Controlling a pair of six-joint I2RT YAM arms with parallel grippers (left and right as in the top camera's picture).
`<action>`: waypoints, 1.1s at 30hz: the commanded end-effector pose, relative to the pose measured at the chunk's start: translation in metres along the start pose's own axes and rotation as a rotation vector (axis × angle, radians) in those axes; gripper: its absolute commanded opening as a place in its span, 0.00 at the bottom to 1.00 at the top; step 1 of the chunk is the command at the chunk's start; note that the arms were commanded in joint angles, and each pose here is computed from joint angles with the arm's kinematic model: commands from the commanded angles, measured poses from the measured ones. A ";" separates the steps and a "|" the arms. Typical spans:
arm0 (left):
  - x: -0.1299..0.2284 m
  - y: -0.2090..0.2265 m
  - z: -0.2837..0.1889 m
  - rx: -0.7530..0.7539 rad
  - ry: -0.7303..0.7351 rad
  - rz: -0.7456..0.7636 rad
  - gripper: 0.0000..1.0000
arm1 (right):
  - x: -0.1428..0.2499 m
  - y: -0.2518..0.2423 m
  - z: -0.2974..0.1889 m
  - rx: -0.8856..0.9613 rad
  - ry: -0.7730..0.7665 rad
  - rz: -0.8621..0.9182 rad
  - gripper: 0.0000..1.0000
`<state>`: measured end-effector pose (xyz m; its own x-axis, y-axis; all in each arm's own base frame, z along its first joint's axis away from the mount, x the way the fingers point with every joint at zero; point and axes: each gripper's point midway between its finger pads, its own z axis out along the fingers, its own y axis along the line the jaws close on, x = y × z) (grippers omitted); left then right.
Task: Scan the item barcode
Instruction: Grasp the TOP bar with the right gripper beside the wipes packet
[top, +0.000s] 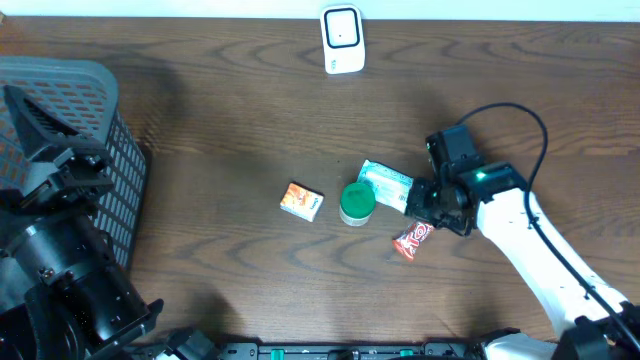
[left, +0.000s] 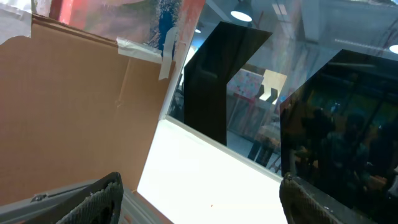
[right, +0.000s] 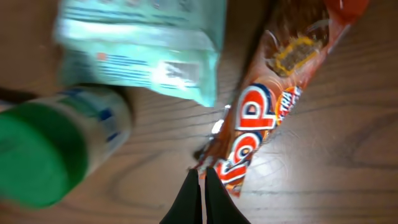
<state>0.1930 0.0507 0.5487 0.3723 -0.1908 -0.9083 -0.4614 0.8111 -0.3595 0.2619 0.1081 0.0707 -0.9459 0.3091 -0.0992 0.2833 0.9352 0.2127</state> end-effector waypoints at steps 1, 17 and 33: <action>-0.001 0.006 -0.001 -0.014 -0.002 -0.008 0.81 | 0.016 -0.020 0.025 0.072 0.038 0.054 0.01; 0.000 0.006 -0.001 -0.014 0.000 -0.002 0.81 | 0.036 -0.021 0.049 0.011 0.093 0.087 0.01; 0.000 0.006 -0.001 -0.014 0.000 -0.001 0.81 | 0.011 -0.013 0.038 0.041 0.036 0.044 0.01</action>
<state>0.1923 0.0513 0.5482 0.3691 -0.1882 -0.9102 -0.4627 0.8121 -0.3555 0.2574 0.1092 0.0444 -0.9286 0.3631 -0.0769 0.3380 0.9128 0.2293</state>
